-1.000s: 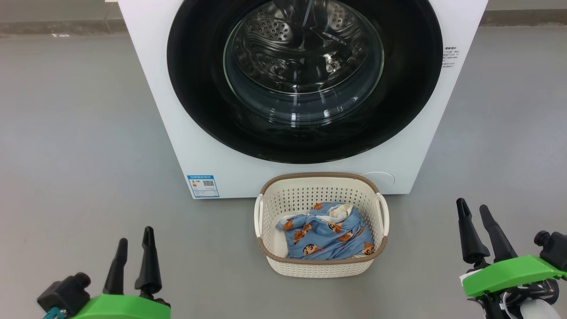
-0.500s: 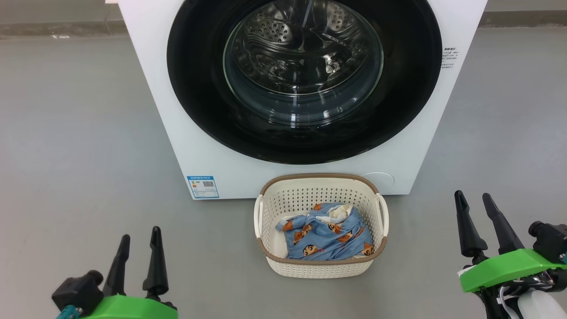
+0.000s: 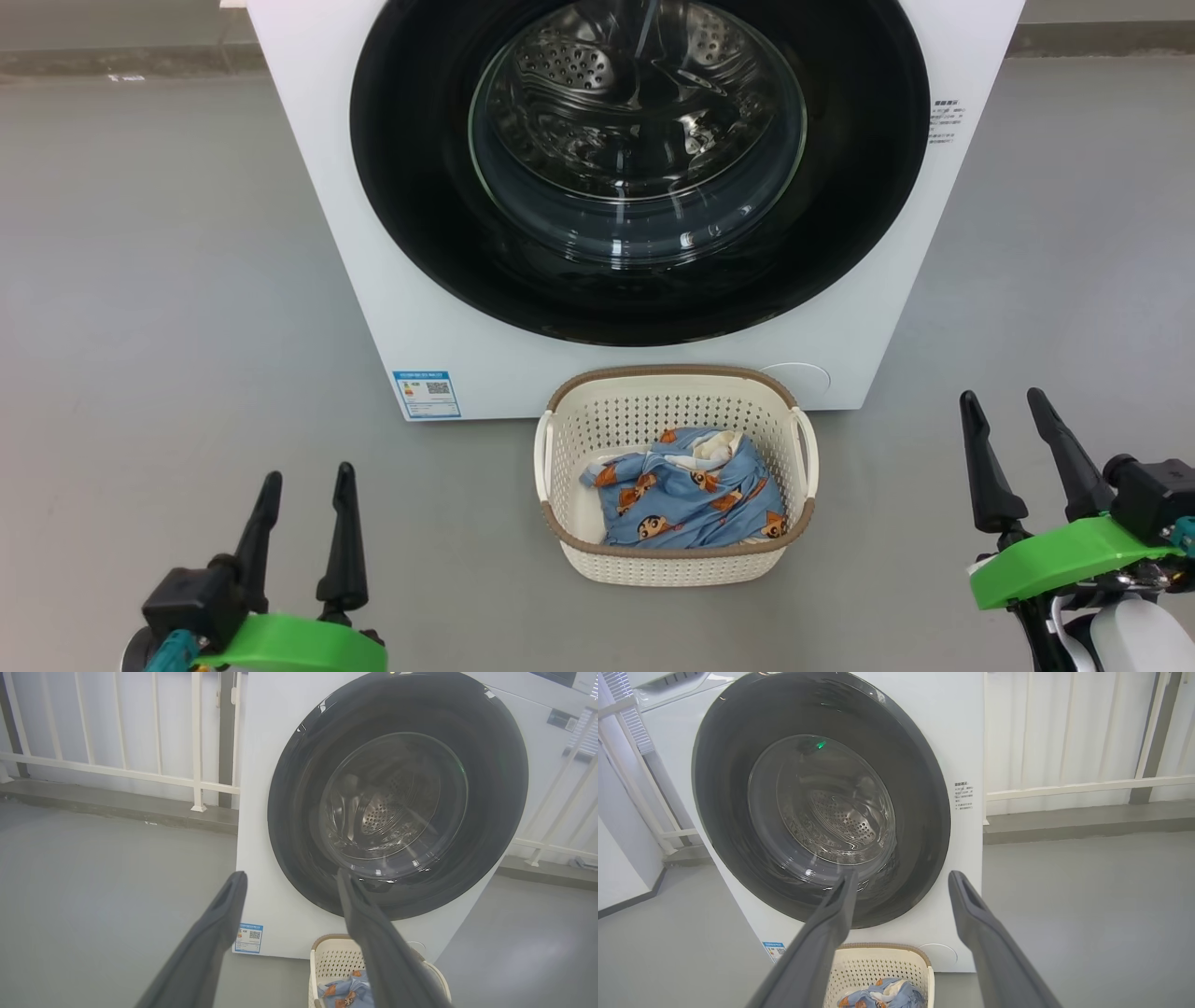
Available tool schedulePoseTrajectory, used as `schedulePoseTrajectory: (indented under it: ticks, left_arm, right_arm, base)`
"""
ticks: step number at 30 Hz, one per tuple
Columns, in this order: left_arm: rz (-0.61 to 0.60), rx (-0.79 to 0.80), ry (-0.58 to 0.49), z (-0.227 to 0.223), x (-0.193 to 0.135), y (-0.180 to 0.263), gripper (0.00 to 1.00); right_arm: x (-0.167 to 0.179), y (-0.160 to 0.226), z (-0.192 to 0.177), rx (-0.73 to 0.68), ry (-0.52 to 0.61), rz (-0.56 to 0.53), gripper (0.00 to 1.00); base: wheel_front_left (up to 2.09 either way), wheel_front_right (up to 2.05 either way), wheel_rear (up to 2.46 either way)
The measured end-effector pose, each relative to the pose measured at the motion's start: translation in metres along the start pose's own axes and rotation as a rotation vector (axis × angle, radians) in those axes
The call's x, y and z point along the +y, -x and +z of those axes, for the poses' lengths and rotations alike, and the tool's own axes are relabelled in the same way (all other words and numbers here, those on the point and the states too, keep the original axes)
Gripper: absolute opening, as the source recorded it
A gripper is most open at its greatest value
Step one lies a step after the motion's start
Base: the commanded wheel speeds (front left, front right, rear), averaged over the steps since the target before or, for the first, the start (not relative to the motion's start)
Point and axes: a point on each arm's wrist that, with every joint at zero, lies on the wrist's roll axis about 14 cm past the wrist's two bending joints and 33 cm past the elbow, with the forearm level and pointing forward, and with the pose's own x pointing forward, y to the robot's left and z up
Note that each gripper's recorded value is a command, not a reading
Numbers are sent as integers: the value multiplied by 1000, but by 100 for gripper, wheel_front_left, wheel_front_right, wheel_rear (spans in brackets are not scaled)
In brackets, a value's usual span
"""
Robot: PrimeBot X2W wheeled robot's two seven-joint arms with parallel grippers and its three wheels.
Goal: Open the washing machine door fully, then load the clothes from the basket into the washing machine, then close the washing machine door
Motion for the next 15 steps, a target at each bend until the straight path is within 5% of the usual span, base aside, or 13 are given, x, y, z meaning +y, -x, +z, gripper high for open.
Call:
schedulePoseTrajectory:
  ticks: [15]
  left_arm:
    - [-47,-27,-113,5,-10,-4,100]
  right_arm:
    - [-3,0,-1,4,128,9,100]
  base:
    - [0,0,0]
